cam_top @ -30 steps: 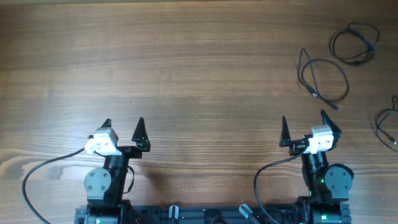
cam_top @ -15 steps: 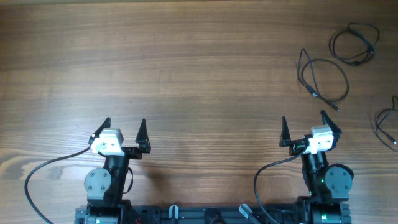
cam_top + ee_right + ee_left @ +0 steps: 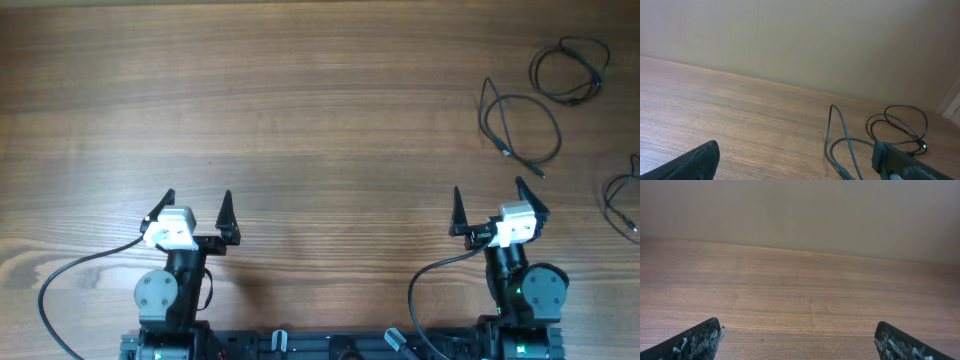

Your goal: Untangle cables

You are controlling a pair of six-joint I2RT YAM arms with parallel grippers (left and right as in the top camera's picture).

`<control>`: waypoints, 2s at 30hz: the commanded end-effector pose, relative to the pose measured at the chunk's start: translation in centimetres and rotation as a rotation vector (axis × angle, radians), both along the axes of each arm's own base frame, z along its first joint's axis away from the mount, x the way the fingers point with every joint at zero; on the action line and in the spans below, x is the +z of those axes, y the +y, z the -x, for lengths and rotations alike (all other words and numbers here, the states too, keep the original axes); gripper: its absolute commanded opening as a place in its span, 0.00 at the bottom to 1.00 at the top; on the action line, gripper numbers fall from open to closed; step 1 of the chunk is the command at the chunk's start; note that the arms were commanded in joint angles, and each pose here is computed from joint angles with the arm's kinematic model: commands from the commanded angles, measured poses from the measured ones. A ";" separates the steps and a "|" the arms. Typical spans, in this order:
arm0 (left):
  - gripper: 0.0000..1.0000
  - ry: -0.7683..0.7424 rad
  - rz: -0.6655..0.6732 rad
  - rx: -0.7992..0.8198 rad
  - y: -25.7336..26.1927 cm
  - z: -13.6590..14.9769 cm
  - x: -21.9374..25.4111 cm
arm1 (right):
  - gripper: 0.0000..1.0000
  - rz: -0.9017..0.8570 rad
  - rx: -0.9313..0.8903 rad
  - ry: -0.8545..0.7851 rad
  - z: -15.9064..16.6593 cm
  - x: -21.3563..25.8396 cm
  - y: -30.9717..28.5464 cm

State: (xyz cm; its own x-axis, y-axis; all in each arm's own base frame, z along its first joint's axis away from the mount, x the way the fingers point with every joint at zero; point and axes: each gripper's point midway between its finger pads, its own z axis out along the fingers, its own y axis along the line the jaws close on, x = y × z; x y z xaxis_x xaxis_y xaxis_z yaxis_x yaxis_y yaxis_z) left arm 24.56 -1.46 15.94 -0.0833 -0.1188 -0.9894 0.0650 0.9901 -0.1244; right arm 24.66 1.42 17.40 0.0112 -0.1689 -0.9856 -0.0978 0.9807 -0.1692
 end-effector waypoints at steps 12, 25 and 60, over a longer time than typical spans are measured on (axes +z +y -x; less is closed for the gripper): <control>1.00 -0.003 -0.020 0.011 0.3 0.0 -0.3 | 1.00 0.035 -0.014 -0.017 0.0 0.3 -0.2; 1.00 -0.003 -0.020 0.011 0.3 0.0 -0.3 | 1.00 -0.200 -0.131 -0.008 0.0 0.3 -2.2; 1.00 -0.003 -0.020 0.011 0.3 0.0 -0.3 | 1.00 -0.199 -0.131 -0.008 0.0 0.3 -2.2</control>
